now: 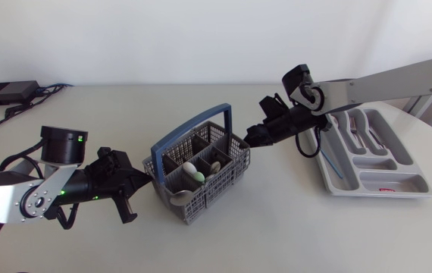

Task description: Sort the cutlery from the basket into the organizer compartments.

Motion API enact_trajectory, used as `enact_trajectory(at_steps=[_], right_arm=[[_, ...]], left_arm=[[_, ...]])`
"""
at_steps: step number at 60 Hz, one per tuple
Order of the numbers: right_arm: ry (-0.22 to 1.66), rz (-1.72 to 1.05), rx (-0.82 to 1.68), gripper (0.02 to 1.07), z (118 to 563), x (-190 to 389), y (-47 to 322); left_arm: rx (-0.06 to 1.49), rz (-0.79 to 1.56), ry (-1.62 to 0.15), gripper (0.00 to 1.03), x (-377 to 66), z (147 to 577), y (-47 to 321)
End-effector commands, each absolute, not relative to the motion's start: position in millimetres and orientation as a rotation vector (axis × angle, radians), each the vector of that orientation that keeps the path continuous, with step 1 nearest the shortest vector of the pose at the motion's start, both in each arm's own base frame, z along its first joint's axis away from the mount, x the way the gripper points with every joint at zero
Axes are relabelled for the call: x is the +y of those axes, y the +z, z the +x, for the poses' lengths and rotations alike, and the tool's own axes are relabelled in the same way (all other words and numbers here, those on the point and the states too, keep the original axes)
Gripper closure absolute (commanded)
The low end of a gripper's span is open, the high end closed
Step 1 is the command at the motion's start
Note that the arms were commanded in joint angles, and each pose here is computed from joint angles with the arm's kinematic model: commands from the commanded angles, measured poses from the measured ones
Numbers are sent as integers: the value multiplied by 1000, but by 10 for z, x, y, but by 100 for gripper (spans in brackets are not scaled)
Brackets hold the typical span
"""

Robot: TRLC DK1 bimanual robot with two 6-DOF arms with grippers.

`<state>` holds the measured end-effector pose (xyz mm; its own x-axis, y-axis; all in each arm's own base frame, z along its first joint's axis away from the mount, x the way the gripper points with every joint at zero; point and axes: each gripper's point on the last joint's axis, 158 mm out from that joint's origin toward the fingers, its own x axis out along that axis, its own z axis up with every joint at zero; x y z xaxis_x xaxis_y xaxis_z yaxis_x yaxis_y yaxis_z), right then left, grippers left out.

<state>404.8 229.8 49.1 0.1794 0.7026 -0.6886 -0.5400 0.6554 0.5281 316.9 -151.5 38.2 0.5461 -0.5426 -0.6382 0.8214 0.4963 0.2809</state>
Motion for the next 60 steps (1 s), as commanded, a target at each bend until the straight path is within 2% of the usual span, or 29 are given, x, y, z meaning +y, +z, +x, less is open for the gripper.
enact_trajectory(at_steps=[1, 23, 45, 60], right_arm=[[939, 172, 1072, 101, 3765, 2371, 569], [901, 186, 1114, 101, 3384, 2182, 431], [872, 185, 1071, 101, 3591, 2267, 526], [841, 177, 1077, 101, 3670, 2244, 441]], left_arm=[[475, 609, -869, 100, -1545, 3283, 438], [444, 595, -857, 100, -1640, 3789, 541], [434, 578, -857, 100, -1688, 4151, 549], [431, 567, -858, 100, -1690, 4314, 531]])
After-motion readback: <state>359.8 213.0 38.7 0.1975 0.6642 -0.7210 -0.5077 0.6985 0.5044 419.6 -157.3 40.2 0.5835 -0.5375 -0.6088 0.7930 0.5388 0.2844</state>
